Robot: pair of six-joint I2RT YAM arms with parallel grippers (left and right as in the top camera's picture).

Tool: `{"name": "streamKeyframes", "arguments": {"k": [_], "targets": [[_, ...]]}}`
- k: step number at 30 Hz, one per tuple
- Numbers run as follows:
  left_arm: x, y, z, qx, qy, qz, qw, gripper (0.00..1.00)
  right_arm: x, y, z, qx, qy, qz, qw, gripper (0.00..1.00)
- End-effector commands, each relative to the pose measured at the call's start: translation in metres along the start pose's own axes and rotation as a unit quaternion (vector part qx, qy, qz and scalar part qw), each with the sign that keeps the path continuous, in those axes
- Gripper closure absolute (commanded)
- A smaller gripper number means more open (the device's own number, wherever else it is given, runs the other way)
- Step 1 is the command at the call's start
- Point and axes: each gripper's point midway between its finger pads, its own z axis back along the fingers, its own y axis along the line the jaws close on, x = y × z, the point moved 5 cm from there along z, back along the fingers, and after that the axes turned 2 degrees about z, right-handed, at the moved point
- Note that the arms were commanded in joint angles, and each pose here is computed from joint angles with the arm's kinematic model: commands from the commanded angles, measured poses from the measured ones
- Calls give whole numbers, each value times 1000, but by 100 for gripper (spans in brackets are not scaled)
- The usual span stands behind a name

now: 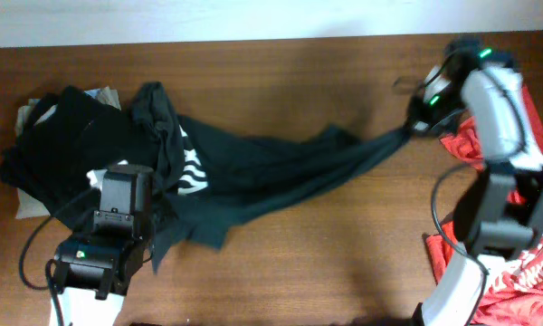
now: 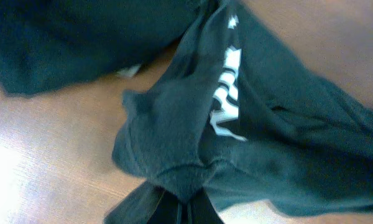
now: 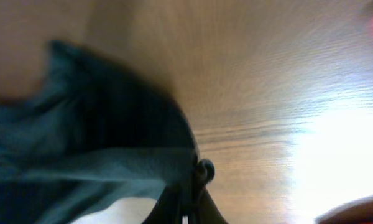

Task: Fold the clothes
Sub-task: 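Lift the shirt with both grippers and lay it flat across the table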

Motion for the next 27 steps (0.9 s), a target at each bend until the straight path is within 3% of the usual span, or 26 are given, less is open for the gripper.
{"name": "streamKeyframes", "arguments": {"k": [1, 3, 6, 10, 13, 19, 23, 27], "targets": [[47, -27, 37, -67, -54, -66, 994, 100, -1, -1, 111, -32, -129, 13, 991, 96], [91, -39, 73, -107, -98, -72, 987, 100, -16, -7, 157, -50, -167, 2, 985, 96], [137, -42, 111, -145, -144, -47, 978, 100, -28, -20, 176, -57, -175, -20, 983, 96], [144, -48, 129, -209, -138, -49, 967, 100, -39, -41, 185, -65, -172, -49, 982, 96], [149, -37, 151, -206, -154, -44, 965, 100, -55, -51, 213, -42, -211, -72, 974, 96], [154, -49, 209, -264, -205, -77, 939, 100, -98, -32, 276, -41, -322, -53, 944, 96], [161, -51, 187, -256, -174, -72, 948, 100, -95, -31, 280, -45, -339, -38, 939, 96], [178, -90, 82, -265, -44, -101, 958, 100, -42, -36, 222, -28, -253, -9, 967, 96]]}}
